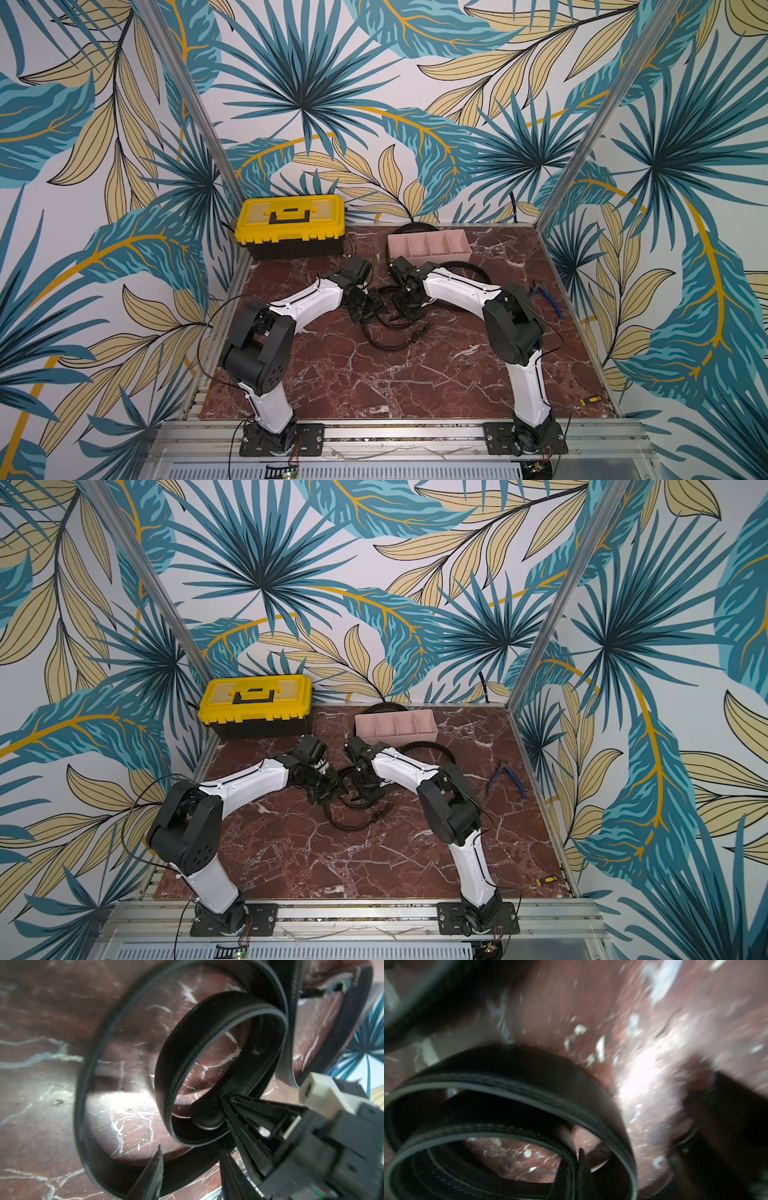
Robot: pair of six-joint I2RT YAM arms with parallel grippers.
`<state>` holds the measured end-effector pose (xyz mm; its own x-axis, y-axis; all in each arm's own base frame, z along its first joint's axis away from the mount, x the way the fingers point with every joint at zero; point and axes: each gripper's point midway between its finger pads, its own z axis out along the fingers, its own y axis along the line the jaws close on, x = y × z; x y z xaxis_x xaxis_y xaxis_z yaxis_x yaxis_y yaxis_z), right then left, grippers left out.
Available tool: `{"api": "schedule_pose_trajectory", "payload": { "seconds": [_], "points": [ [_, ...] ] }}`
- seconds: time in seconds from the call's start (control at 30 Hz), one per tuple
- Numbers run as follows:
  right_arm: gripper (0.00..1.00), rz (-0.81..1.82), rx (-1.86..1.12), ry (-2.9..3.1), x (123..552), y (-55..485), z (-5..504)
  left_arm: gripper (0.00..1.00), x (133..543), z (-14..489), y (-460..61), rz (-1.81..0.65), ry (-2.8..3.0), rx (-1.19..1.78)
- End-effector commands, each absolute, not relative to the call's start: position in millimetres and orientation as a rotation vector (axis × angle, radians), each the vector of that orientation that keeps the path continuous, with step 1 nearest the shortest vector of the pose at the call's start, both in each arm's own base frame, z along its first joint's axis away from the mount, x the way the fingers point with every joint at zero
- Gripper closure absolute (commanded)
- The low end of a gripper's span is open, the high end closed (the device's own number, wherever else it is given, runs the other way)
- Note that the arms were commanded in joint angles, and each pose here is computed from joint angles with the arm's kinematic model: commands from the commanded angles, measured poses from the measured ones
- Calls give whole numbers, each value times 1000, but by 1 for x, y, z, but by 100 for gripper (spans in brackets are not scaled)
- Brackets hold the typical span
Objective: Place the belts into the storage roll
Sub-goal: Roll the belt at the center of the board.
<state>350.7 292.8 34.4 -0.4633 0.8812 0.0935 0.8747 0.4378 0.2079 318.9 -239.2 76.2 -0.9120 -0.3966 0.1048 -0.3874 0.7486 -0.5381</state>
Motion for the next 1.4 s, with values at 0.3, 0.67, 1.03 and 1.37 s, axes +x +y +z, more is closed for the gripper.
{"api": "schedule_pose_trajectory", "payload": {
  "seconds": [0.3,0.67,1.03,1.37],
  "points": [
    [100,360,1850,2563,337,295,-1,57,329,61,-210,-1123,2697,-1485],
    [100,171,1793,2684,328,291,7,62,343,111,-225,-1249,2577,-1679],
    [100,45,1803,2762,310,285,10,64,333,87,-240,-1036,2645,-1836],
    [100,64,1823,2703,314,281,8,64,307,60,-248,-924,2675,-2005]
  ]
}}
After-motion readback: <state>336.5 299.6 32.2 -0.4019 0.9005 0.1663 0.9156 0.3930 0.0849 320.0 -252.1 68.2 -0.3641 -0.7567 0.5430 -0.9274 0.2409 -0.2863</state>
